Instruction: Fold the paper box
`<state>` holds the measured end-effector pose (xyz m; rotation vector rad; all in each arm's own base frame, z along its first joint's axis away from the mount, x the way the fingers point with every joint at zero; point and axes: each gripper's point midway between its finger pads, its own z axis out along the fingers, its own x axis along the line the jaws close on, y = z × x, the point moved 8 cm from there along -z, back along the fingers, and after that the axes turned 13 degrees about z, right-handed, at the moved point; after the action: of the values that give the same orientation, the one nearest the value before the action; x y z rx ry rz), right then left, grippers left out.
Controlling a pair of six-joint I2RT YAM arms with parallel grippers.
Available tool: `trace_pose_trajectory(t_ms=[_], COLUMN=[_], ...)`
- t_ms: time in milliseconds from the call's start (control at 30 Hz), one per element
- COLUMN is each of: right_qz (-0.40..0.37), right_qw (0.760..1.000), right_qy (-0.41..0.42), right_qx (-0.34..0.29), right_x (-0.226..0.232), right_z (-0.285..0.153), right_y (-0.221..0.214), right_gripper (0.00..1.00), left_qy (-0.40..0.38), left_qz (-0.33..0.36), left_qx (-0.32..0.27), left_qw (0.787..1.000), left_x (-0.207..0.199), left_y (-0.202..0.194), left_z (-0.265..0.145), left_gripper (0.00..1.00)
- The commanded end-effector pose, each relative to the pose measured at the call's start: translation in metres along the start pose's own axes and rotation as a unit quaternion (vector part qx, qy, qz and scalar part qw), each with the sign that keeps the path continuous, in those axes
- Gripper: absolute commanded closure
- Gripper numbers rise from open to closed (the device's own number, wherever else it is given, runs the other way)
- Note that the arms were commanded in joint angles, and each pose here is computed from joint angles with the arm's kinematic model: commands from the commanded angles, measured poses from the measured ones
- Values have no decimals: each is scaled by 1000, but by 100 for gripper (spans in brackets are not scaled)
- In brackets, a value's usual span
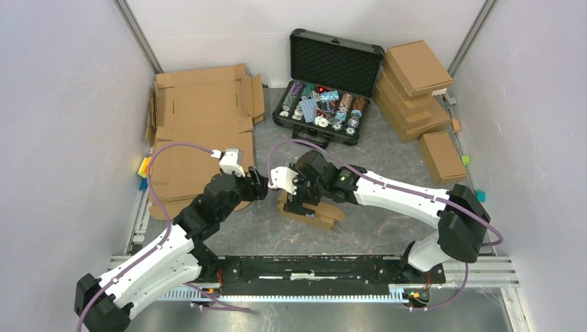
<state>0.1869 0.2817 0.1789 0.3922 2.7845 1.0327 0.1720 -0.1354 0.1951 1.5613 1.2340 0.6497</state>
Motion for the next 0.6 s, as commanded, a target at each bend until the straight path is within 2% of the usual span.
trace_pose_trajectory(t_ms=[0,67,200,400,567], right_qz=[7,30,101,212,264], right_qw=[999,998,993,972,957], right_qy=[-19,-13,-22,-90,-100], right_qx=[-29,-45,-61,-36,-72], right_x=[-3,3,16,29,39], right_z=[-25,-38,-62,-87,-99], right_y=[11,9,-12,-70,-95], right_gripper=[2,2,2,2,11], left_qy=[-28,-70,-115,-125,-144], left_qz=[-17,-11,5,6,-7], left_qx=[-17,-31,-10,23,17], left_qw=[999,997,993,992,989], left_x=[-3,-11,-22,-26,-25], left_y=[-7,-6,-2,-7,-16], left_z=[1,2,5,10,-1], left_gripper=[27,26,23,18,22])
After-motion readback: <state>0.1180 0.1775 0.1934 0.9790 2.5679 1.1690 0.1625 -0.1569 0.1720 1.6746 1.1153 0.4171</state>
